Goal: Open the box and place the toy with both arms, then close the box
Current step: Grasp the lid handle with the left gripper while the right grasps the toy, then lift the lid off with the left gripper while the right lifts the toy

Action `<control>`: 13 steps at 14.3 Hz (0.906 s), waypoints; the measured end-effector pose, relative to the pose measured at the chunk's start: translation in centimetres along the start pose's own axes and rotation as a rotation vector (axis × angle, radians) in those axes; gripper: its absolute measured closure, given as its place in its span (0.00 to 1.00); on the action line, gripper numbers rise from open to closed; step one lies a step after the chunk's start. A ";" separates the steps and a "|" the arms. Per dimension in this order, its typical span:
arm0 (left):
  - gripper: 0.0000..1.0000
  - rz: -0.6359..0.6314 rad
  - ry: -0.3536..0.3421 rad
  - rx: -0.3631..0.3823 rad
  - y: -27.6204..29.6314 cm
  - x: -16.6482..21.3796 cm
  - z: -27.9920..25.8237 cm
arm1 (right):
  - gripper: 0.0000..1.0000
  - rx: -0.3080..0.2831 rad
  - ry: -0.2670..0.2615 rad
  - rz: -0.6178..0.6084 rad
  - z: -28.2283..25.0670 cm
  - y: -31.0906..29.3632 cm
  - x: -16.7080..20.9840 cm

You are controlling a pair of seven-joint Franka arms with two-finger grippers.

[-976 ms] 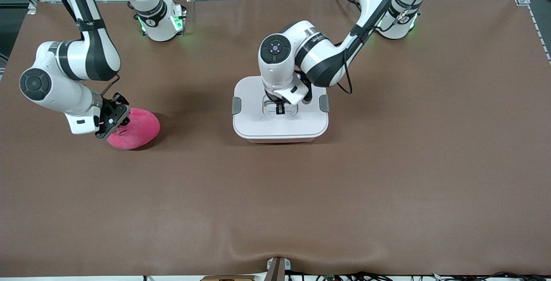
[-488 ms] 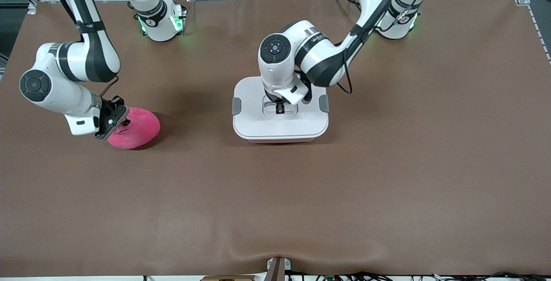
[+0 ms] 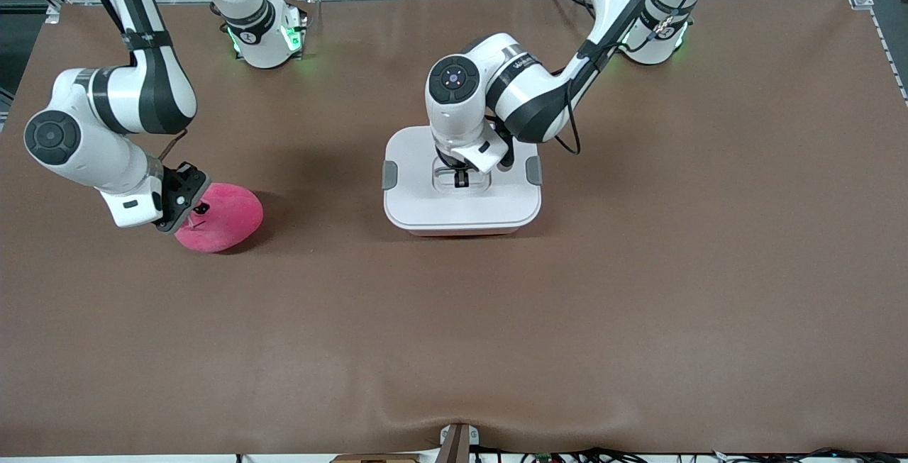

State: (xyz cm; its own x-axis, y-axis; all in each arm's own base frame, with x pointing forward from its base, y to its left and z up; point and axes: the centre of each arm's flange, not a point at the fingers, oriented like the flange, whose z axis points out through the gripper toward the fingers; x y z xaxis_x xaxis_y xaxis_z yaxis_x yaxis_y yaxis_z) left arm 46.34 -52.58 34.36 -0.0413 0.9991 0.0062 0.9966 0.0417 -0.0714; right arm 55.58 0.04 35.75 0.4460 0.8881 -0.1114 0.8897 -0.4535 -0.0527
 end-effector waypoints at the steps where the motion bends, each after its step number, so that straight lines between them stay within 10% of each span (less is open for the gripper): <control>1: 0.93 0.000 -0.003 -0.003 0.0 0.0 -0.3 | 0.88 -0.006 -0.007 -0.018 -0.9 0.0 0.7; 13: 0.93 -0.040 -0.018 -0.040 1.5 2.3 -5.2 | 0.88 -0.140 -0.117 -0.312 -12.2 -6.9 13.3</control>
State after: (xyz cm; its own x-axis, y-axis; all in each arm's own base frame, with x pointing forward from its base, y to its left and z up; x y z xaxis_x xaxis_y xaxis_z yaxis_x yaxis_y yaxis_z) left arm 48.10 -50.20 39.49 -0.0822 0.9966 -0.0100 0.9961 0.0819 -0.0314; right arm 56.58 15.92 46.78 0.1443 0.9636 -0.2249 0.9895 -0.1404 0.0336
